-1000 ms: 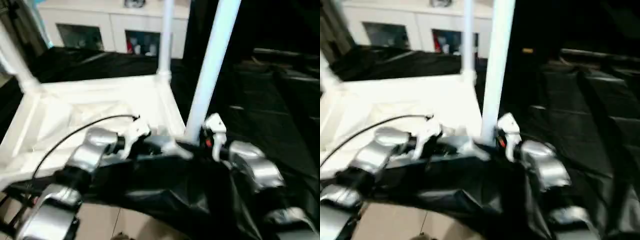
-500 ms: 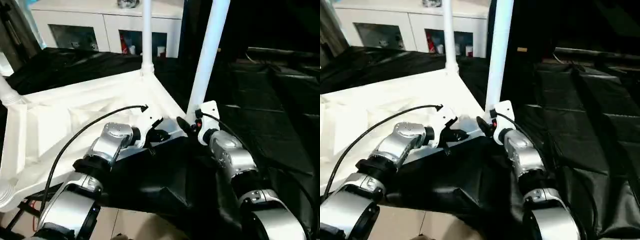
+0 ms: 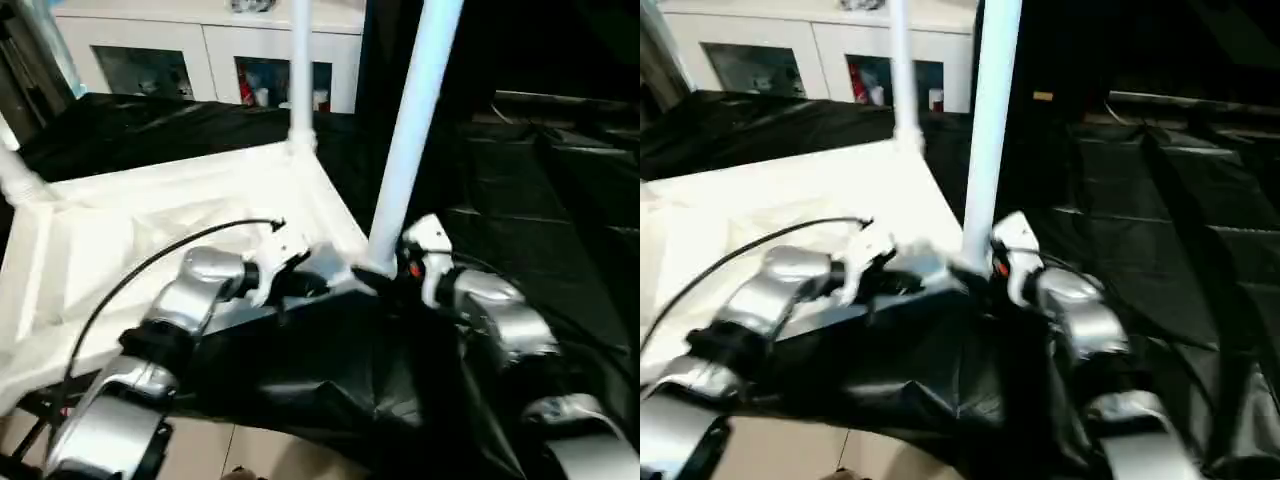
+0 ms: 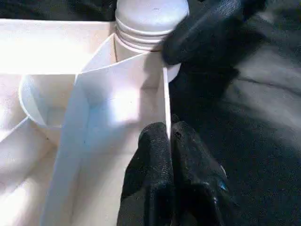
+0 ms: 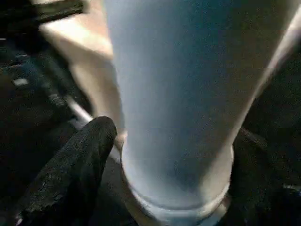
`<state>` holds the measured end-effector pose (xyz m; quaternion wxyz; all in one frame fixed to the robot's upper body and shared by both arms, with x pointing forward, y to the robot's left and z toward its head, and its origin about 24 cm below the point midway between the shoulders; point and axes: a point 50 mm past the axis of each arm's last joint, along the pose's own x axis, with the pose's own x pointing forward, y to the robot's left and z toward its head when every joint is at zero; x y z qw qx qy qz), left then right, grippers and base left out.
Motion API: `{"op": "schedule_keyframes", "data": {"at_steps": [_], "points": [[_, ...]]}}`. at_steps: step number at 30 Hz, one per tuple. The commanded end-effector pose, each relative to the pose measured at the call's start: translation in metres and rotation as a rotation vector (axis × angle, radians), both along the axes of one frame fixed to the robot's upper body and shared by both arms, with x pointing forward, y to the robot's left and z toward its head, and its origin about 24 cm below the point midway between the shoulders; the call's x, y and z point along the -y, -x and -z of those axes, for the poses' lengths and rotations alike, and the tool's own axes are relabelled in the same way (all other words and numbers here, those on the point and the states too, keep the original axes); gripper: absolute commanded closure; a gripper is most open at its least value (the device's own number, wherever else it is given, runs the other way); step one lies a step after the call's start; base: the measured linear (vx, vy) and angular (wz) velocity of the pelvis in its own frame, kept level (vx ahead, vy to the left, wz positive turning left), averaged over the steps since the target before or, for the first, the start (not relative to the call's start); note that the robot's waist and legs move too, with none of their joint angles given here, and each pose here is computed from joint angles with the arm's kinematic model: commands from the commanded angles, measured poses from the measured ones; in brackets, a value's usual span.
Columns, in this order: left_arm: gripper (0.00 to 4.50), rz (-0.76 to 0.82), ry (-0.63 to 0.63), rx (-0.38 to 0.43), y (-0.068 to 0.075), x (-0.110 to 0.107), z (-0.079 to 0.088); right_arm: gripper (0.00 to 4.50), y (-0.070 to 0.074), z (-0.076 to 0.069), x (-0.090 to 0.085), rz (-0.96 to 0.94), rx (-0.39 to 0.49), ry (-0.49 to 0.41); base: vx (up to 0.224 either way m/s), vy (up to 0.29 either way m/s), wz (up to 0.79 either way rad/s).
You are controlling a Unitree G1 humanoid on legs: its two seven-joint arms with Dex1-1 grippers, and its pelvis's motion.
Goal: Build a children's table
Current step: Rotate leg to tighten
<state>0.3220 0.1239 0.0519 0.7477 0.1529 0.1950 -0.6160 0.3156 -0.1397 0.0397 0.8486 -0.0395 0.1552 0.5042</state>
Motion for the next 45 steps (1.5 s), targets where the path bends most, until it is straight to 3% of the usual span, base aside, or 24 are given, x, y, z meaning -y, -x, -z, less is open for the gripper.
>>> {"op": "schedule_keyframes", "data": {"at_steps": [1,9,12,20,24,30,35,41,42,45], "points": [[4.50,0.119,0.031,0.048,0.003,0.013,-0.011,0.75,0.008,-0.002,-0.010,-0.131,-0.021,-0.018,0.000,0.000,0.00],[4.50,0.196,0.021,-0.007,0.015,-0.001,-0.009,0.88,0.020,-0.004,0.007,-0.235,-0.049,0.036,0.000,0.000,0.00],[4.50,0.194,0.016,-0.007,0.015,-0.002,-0.009,1.27,0.020,-0.004,0.006,-0.236,-0.051,0.033,0.000,0.000,0.00],[4.50,0.187,0.024,-0.007,0.014,0.000,-0.010,1.74,0.022,-0.002,0.001,-0.245,-0.076,0.001,0.000,0.000,0.00],[4.50,0.081,0.046,0.010,0.005,0.008,-0.011,1.77,0.021,0.006,-0.010,-0.161,-0.081,-0.029,0.000,0.000,0.00],[4.50,-0.121,0.073,0.061,-0.016,0.032,-0.015,1.78,0.001,0.019,-0.029,0.176,-0.074,-0.026,0.000,0.000,0.00],[4.50,-0.271,0.096,0.098,-0.031,0.061,-0.023,1.78,-0.019,0.020,-0.053,0.489,-0.091,-0.060,0.000,0.000,0.00],[4.50,-0.233,0.116,0.109,-0.029,0.073,-0.025,1.78,-0.022,0.011,-0.074,0.456,-0.036,-0.095,0.000,0.000,0.00],[4.50,-0.211,0.120,0.108,-0.027,0.073,-0.024,1.08,-0.022,0.008,-0.076,0.438,-0.034,-0.118,0.000,0.000,0.00],[4.50,-0.169,0.125,0.105,-0.024,0.072,-0.023,1.02,-0.023,0.006,-0.076,0.424,-0.041,-0.154,0.000,0.000,0.00]]}}
